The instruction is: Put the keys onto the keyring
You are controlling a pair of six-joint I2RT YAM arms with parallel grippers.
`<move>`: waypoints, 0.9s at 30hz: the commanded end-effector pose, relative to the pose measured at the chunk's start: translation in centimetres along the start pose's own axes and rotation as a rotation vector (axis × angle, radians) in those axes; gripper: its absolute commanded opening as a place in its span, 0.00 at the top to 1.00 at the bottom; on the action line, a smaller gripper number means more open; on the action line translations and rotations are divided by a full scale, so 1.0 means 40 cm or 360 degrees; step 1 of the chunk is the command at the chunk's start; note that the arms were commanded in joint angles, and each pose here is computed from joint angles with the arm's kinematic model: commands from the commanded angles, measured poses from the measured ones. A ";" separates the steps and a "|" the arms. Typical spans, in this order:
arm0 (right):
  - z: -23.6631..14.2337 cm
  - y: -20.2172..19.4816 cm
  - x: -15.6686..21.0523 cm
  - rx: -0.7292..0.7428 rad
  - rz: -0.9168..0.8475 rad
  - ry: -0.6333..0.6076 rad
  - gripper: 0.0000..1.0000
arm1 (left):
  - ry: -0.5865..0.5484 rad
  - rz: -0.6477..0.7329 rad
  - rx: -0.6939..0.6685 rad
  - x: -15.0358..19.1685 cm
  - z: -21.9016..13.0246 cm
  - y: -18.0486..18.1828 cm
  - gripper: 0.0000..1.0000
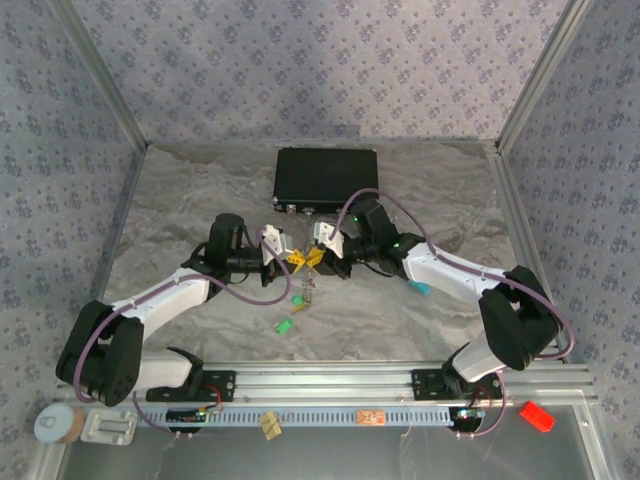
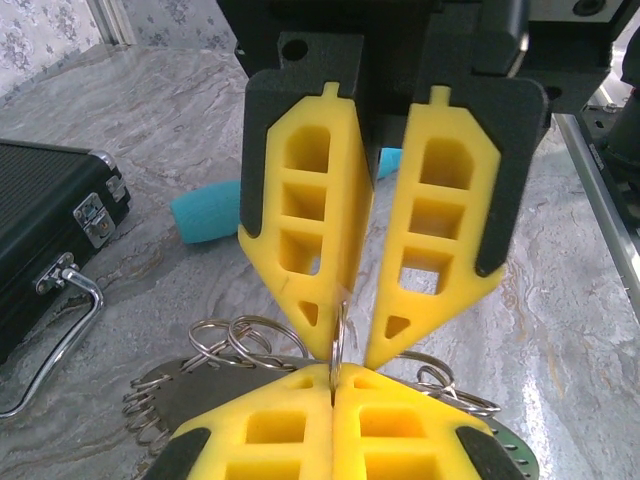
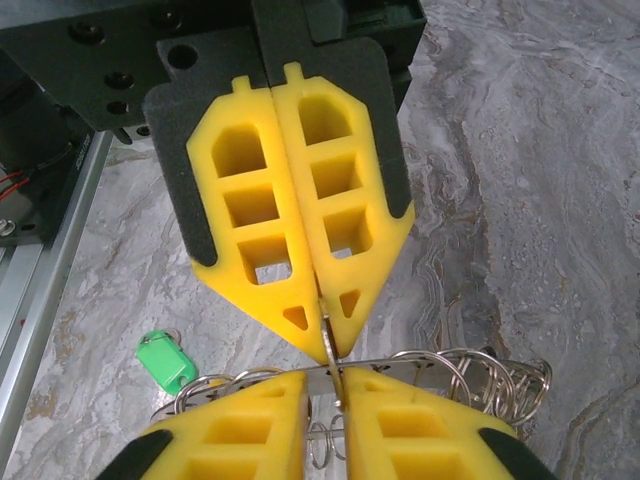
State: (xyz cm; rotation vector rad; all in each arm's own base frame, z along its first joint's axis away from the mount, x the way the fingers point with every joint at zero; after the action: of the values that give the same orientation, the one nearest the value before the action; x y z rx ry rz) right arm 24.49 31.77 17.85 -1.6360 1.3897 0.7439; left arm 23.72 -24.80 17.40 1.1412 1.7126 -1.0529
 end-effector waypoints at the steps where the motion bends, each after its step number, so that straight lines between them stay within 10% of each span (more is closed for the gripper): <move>1: -0.013 -0.013 -0.048 0.0004 -0.0071 -0.0070 0.88 | -0.0057 0.0096 0.0064 -0.026 -0.002 -0.021 1.00; 12: -0.020 0.000 -0.039 -0.0068 -0.0157 0.0107 1.00 | 0.0019 0.0090 -0.0002 -0.037 -0.006 -0.015 0.78; 27: -0.005 0.012 -0.036 -0.0169 -0.0316 0.0400 1.00 | 0.0046 0.0121 0.0012 -0.048 -0.010 -0.026 0.79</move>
State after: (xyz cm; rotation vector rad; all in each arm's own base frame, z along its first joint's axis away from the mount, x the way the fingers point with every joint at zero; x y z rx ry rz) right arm 23.69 31.85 17.92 -1.9376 1.3910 0.5419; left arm 23.35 -24.85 17.61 1.1913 1.7582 -1.0116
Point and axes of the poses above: each hand's point on the last joint's axis, 136 mm out from that joint toward the fingers, its own z axis out along the fingers, its own y axis along the line the jaws close on, x = y × z, the point moved 2 cm from there along -z, back along the fingers, and after that the axes turned 14 degrees about -z, right-handed, at the moved point
